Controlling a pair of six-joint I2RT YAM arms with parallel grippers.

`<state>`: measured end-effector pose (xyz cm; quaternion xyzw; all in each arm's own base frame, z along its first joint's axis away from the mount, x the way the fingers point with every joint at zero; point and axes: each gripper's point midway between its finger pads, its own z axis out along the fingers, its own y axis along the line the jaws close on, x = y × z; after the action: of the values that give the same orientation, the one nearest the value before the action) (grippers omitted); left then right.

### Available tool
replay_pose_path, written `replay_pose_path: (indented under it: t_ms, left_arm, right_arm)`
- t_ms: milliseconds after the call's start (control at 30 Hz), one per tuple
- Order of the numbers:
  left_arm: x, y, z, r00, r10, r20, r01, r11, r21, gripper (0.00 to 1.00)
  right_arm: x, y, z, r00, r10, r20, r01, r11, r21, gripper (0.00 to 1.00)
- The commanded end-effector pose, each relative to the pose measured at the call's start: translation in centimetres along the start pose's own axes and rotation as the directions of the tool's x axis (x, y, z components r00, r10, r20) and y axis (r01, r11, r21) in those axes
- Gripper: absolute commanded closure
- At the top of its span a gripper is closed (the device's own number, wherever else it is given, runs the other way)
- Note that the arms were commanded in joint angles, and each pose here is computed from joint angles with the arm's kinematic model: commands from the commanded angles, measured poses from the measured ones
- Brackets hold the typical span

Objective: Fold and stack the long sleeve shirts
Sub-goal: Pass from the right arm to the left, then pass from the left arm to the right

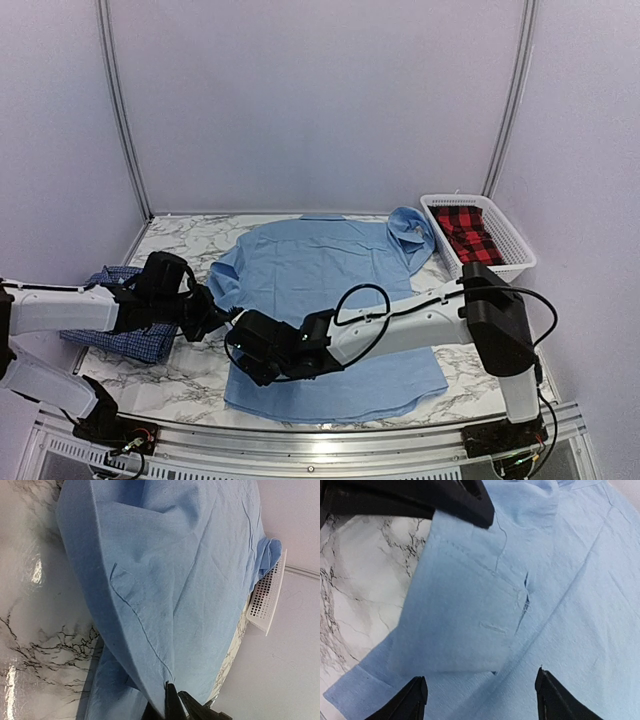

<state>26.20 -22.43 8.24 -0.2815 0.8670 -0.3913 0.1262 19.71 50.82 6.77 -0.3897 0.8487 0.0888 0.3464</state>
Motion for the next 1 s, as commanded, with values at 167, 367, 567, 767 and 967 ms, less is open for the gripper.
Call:
replay_pose_path:
  t_ms: [167,367,567,767,967]
  left_arm:
    - [0.1,-2.1,-0.8,1.000,0.018,-0.012,-0.017,0.999,0.034,1.00]
    - [0.2,-2.3,-1.0,1.000,0.021,-0.014,-0.020,0.999,0.037,1.00]
    - [0.1,-2.9,-1.5,0.999,0.031,-0.008,-0.031,0.998,0.048,1.00]
    - [0.2,-2.8,-1.7,0.999,0.035,-0.007,-0.034,0.998,0.050,1.00]
    - [0.1,-3.2,-2.0,0.999,0.041,-0.002,-0.041,0.997,0.063,1.00]
  right_arm:
    - [-5.0,0.6,-2.4,0.971,-0.082,0.226,0.050,0.989,0.142,0.25]
    - [-5.3,0.9,-1.7,0.969,-0.111,0.220,0.073,0.982,0.177,0.27]
    - [-5.1,1.3,-0.2,0.972,-0.128,0.200,0.092,0.980,0.178,0.33]
    - [-5.0,0.1,0.5,0.977,-0.104,0.186,0.066,0.977,0.203,0.36]
    - [-6.2,-1.1,-0.4,0.973,-0.074,0.217,0.025,0.975,0.219,0.75]
